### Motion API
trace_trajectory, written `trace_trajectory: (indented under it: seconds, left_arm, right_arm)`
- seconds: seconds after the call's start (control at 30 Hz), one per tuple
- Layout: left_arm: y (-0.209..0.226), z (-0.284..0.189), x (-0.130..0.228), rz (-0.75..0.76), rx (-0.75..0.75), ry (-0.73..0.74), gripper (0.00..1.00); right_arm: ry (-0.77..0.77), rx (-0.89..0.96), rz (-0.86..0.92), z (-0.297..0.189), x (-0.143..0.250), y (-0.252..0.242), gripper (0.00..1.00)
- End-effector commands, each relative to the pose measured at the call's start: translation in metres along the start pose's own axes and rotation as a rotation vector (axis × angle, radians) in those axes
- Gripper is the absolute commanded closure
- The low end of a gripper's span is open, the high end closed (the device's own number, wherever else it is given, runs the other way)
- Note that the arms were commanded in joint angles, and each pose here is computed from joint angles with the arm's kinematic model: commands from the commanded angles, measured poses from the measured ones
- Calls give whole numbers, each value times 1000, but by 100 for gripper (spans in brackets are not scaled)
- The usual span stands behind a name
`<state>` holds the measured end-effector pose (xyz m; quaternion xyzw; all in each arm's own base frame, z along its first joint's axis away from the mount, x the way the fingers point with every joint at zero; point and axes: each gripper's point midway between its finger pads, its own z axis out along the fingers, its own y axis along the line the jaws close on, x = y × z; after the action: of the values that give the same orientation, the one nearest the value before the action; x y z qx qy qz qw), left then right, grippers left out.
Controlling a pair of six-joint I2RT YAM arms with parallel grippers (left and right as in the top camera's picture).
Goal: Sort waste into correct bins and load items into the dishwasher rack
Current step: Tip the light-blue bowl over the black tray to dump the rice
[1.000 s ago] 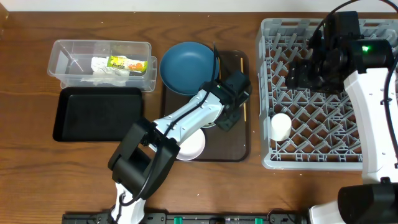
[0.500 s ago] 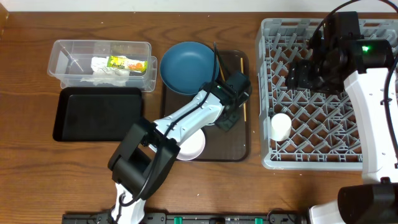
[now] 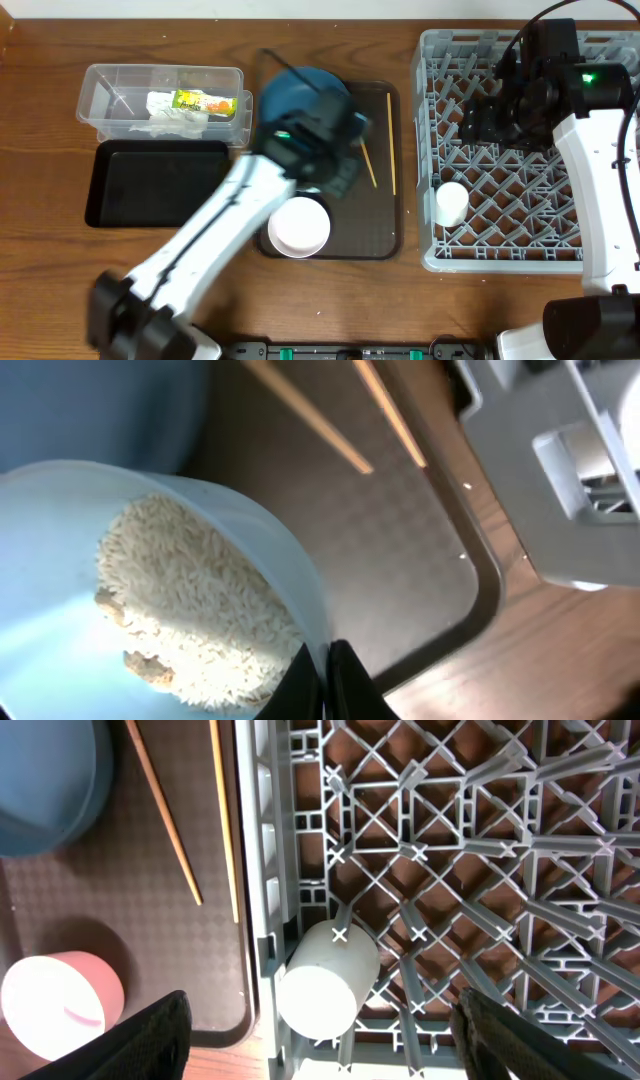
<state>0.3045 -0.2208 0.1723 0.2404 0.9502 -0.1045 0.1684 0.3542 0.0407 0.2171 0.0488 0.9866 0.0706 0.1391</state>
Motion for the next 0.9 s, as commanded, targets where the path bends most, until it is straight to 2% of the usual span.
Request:
trace_trajectory:
  seconds: [0.0,0.17,0.3,0.43,0.57,0.87]
  left_arm:
    - [35,-27,-1,-152,-6,-33,94]
    - [88,-44,20,-376,77,3,94]
    - [121,-52,33,-482,222,-26,94]
    - [155,-60,46,-589,356,-121,94]
    - [180,-74,50,-656,542,-278,94]
    - [233,-83,60,-873,793,-477,94]
  right_arm:
    - [-14,-2,-8,-3,-4,0,18]
    - [-15,-2,-8,-3,-4,0,18]
    - [-15,-3,-8,-3,-4,0,18]
    - [-17,-3,-9,-3,-4,0,18]
    - [-28,-5,-9,-3,-7,1,18]
    - [-24,-5,-10,-3,-6,1,19]
